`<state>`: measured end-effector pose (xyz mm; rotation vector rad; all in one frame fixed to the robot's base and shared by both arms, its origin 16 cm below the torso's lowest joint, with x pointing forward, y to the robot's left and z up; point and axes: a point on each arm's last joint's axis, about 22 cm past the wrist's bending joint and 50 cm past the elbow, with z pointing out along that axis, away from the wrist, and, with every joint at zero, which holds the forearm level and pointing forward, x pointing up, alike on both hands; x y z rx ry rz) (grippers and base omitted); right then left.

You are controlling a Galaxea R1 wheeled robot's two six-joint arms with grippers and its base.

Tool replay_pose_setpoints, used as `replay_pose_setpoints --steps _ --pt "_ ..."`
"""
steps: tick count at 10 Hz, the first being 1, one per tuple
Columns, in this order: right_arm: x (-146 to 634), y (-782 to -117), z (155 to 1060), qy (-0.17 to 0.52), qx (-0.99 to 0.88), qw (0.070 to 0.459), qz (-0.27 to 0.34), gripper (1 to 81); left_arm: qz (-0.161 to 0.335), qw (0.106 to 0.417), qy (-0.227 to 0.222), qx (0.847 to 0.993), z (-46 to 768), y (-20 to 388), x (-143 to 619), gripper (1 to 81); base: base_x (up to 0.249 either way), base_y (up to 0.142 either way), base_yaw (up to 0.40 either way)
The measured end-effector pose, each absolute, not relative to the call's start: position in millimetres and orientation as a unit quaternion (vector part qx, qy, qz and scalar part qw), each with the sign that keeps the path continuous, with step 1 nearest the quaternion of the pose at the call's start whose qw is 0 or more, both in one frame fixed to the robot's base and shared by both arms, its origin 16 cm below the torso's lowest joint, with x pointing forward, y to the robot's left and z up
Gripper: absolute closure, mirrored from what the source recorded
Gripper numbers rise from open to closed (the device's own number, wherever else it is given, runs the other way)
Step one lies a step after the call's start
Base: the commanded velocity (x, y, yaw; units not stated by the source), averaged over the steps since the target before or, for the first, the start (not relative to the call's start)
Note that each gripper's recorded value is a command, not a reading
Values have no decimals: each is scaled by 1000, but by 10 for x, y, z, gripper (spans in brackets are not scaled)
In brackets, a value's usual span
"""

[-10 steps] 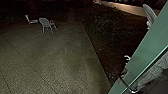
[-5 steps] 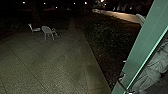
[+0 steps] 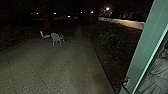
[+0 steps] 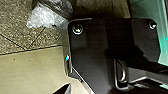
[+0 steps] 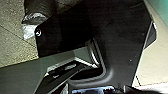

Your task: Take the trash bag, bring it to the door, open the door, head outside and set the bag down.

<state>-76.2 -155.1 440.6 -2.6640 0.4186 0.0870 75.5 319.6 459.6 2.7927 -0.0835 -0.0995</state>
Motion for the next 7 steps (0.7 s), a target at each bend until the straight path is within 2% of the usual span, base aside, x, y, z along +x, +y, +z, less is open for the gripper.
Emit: replay_pose_setpoints --steps 3,7 --pt "-792 -1550 4364 151 -965 211 31 10 -9 178 -59 982 4414 2642 699 10 0 0 0" --pt "-752 -1426 4308 154 -967 201 18 10 -25 160 -81 983 4227 2333 142 10 0 0 0"
